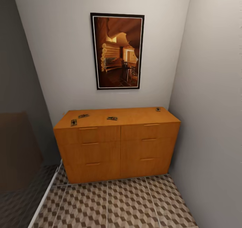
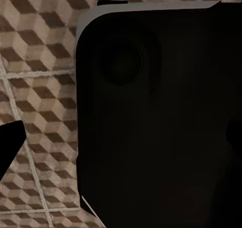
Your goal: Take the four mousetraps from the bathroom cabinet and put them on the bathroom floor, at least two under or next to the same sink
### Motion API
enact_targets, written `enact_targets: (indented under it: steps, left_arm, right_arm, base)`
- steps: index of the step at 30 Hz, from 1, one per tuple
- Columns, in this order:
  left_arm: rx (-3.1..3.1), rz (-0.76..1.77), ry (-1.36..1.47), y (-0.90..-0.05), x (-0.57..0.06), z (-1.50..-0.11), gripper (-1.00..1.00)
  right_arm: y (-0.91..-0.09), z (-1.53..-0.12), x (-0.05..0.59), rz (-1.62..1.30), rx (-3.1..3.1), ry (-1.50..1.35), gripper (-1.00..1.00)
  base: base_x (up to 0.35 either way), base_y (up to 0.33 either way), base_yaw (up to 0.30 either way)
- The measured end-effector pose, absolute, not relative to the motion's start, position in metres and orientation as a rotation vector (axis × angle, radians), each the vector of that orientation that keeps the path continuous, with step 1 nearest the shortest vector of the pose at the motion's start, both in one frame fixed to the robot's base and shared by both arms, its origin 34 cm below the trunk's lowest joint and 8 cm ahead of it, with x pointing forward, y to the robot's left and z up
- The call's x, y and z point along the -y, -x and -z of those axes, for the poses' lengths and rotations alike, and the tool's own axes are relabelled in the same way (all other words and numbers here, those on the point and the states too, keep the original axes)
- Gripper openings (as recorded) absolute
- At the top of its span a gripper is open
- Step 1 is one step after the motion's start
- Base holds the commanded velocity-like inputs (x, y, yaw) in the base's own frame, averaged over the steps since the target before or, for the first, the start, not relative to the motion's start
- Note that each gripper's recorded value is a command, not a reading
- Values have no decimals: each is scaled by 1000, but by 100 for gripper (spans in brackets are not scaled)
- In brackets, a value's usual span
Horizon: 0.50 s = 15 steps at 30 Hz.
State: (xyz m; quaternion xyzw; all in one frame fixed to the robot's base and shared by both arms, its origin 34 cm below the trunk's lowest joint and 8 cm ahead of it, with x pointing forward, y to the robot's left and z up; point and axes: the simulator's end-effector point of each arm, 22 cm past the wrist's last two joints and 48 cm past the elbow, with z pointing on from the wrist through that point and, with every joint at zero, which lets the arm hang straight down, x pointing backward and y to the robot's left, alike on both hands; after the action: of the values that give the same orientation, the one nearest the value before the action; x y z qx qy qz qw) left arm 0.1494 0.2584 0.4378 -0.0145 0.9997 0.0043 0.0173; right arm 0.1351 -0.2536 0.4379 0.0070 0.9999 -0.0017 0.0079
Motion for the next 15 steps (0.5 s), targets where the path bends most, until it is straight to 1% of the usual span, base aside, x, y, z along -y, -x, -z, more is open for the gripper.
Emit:
enact_targets:
  steps: [4,9,15]
  left_arm:
    - [-3107,-13,45,-150,-258,-438,100]
    - [-3106,-13,45,-150,-258,-438,100]
    - [-3106,-13,45,-150,-258,-438,100]
  right_arm:
    - [-135,-438,254,6,-3126,-22,100]
    - [-135,-438,254,5,-3126,-24,100]
    - [-135,-438,253,5,-3126,-24,100]
  base:
    - [293,0,-225]
    - [242,0,-105]
    - [81,0,-25]
